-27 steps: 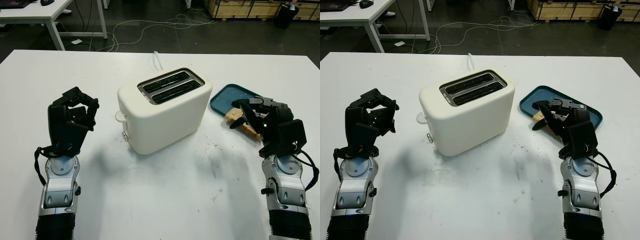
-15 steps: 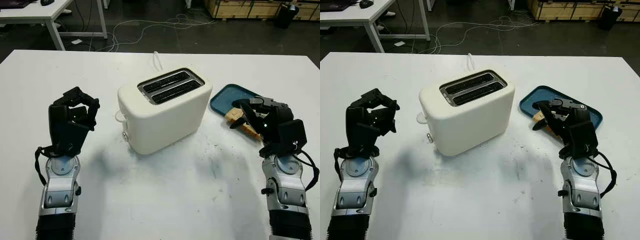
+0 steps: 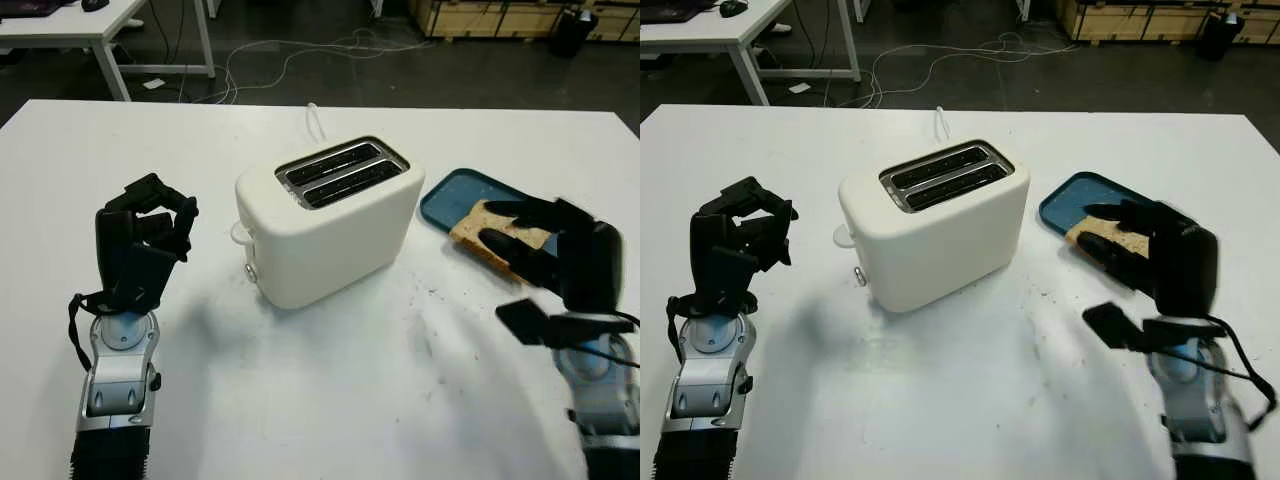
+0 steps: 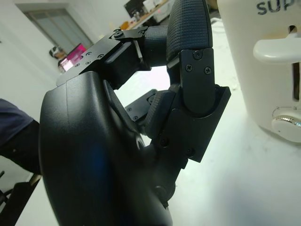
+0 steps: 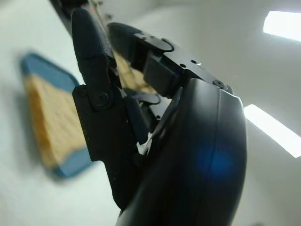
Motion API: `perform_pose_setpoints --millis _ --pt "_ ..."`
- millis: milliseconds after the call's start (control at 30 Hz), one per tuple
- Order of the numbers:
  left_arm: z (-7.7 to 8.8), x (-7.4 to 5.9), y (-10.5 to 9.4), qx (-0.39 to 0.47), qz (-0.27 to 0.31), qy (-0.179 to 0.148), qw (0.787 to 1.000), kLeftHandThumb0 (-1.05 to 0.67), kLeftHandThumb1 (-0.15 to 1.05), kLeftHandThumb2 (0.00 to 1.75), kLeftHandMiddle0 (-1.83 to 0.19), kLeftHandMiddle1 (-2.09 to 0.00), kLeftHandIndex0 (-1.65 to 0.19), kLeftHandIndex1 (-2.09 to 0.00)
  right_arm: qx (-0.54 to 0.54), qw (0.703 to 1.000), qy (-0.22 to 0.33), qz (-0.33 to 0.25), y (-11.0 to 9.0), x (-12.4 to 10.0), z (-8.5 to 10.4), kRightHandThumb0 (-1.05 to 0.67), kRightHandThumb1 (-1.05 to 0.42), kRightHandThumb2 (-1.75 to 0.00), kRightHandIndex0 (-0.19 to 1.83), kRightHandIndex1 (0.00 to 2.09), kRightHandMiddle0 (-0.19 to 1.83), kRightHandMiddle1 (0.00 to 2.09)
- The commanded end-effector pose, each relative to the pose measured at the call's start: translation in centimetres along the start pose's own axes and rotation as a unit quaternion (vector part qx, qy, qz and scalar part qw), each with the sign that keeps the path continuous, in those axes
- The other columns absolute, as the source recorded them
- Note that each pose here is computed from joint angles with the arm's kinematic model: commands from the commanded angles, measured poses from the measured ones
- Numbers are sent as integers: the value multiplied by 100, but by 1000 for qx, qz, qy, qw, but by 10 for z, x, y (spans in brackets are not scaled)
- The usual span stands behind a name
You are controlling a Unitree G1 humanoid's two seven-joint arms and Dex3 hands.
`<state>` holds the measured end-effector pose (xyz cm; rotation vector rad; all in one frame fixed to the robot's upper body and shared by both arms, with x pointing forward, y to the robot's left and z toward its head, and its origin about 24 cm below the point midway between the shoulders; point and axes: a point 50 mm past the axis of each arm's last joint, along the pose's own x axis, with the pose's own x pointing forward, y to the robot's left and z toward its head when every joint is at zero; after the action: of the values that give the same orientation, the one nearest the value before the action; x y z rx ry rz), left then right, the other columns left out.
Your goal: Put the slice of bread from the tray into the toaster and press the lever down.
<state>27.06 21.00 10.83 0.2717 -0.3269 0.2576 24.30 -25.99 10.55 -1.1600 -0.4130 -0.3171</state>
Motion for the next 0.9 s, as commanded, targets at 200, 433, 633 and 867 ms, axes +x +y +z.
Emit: perform_pose_setpoints --millis 200,433,633,867 --pt "2 1 1 4 -3 -10 1000 -82 80 60 -136 -154 -112 -158 -157 982 46 96 10 2 -10 -90 -92 -9 0 27 9 1" --pt "3 1 1 -3 -4 -10 1000 -81 80 60 -136 -154 -112 -157 -180 969 74 155 16 4 -22 -95 -92 -3 0 1 1 0" --pt "3 1 0 -1 -5 -10 1000 -81 81 59 -136 -153 -112 -157 -180 962 88 183 23 8 -30 -97 -92 -2 0 0 0 0" --pt "3 2 -1 1 -6 -12 1000 -81 81 59 -137 -151 -112 -155 -192 957 83 203 30 13 -36 -96 -92 -3 0 0 0 0"
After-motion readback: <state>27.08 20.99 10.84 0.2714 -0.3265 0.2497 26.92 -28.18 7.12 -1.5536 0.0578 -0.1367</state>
